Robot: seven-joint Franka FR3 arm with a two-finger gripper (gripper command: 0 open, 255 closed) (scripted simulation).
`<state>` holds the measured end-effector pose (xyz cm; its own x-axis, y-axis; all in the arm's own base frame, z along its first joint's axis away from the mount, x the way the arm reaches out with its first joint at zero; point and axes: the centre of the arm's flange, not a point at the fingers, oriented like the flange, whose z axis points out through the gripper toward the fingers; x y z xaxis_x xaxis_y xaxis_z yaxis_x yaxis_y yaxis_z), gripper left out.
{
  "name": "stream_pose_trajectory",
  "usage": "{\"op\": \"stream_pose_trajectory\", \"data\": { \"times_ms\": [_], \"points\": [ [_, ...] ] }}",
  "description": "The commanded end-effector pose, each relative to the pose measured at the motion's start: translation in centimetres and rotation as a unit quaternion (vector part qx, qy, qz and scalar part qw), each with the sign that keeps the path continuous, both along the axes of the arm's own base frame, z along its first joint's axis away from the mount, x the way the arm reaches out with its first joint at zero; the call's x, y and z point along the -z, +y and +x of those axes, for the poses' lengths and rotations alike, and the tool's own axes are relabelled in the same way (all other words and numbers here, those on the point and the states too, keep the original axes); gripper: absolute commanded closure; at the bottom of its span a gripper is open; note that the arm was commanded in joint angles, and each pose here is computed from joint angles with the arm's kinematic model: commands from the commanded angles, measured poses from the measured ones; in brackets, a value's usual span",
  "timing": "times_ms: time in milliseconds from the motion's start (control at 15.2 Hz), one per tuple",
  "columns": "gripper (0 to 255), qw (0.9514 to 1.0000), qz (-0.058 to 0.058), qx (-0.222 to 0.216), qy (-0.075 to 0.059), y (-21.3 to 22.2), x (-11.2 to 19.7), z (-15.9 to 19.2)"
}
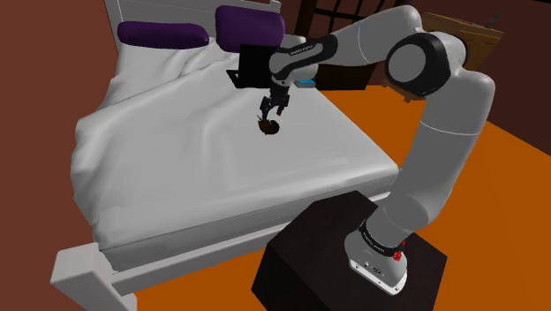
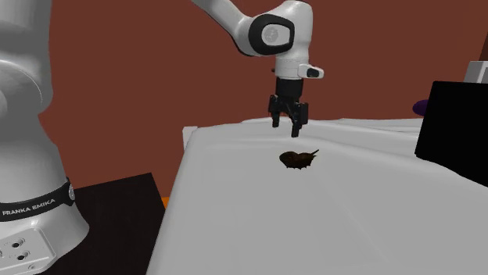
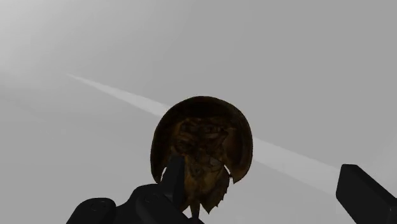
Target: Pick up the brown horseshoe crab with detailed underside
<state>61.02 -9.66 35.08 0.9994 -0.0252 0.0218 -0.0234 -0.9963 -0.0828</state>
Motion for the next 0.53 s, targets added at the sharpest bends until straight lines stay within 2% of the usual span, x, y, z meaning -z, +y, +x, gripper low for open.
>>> {"op": "stream_pose_trajectory", "data": {
  "times_ms": [0,396,462],
  "points": [
    [0,1.0000,0.001,0.006,-0.003,-1.1,1.4,2.3],
    [0,0.9996,0.005,0.023,-0.012,-3.7,5.3,8.3],
    [0,0.9996,0.005,0.023,-0.012,-3.7,5.3,8.3]
  ]
}}
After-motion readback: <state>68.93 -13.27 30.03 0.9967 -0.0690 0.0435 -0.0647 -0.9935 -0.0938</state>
